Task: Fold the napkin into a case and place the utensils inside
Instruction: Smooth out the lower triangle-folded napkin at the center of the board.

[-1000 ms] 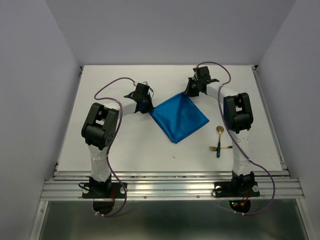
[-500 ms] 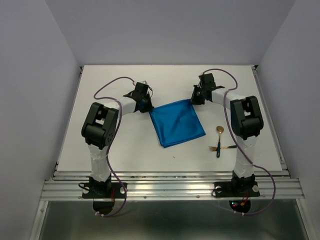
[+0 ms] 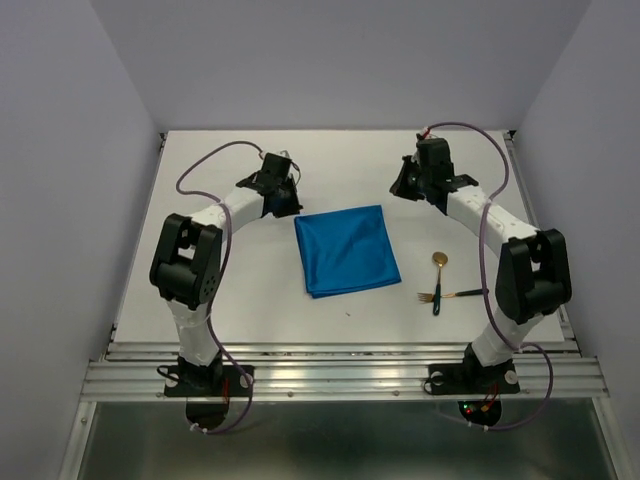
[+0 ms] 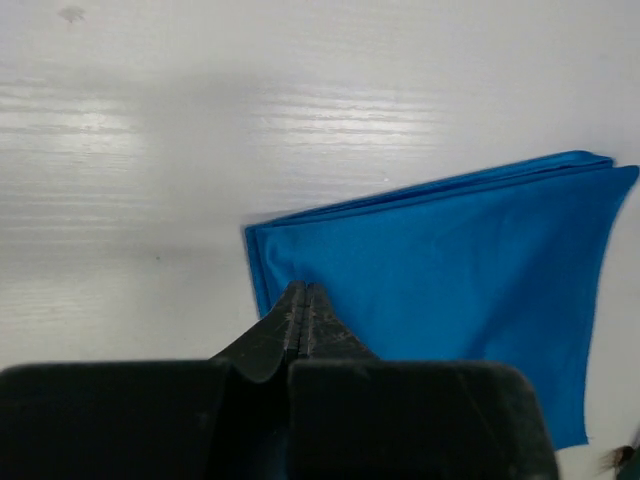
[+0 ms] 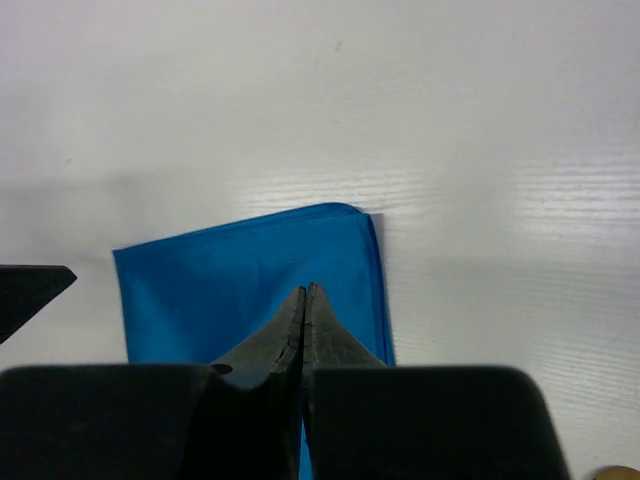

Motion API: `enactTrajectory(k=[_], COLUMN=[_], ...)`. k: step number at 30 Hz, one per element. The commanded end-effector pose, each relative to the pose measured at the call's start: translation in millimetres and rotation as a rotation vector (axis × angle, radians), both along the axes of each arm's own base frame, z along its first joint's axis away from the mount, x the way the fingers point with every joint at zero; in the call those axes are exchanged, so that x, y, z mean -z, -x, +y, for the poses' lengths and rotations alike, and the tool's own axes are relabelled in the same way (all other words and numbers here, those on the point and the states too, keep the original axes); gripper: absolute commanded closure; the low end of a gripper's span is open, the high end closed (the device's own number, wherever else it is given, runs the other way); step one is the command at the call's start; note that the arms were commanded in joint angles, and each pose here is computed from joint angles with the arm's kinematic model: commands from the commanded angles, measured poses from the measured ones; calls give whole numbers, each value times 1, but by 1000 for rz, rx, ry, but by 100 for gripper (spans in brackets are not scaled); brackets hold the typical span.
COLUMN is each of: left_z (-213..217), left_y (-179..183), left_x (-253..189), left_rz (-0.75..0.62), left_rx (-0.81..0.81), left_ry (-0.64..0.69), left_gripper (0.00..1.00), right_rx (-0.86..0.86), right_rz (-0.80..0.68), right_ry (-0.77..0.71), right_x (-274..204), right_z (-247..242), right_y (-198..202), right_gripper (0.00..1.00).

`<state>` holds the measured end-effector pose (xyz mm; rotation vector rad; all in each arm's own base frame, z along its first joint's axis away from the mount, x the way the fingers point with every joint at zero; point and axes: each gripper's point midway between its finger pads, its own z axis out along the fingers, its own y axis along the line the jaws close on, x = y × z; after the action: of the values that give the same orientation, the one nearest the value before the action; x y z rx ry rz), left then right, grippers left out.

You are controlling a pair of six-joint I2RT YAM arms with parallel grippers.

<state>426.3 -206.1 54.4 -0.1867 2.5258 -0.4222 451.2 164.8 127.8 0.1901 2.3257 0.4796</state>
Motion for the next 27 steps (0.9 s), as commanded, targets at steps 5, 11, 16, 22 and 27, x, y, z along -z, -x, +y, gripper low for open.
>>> enactTrajectory(k=[5,11,16,22,27], left_z=[4,-26,-40,-40,-37], left_y=[46,119,149,165,166], left_x=[-79,-53,-29,2,-23], left_rz=[-144,-67,-5,58,-22], left_rx=[13,82,88,94,111], left_ry=[49,117,167,130,124], left_gripper=[100,100,100,100,100], right_rx=[-43,-41,-52,-88,-111], right_rz=[-74,-45,-38,-19,6], right_ry=[-45,-52,-58,-48,-9], right_x=[-29,-13,-9,-3,9], right_z=[24,22,25,29,35], right_y=[40,60,67,76,91], right_gripper=[99,99,99,99,99])
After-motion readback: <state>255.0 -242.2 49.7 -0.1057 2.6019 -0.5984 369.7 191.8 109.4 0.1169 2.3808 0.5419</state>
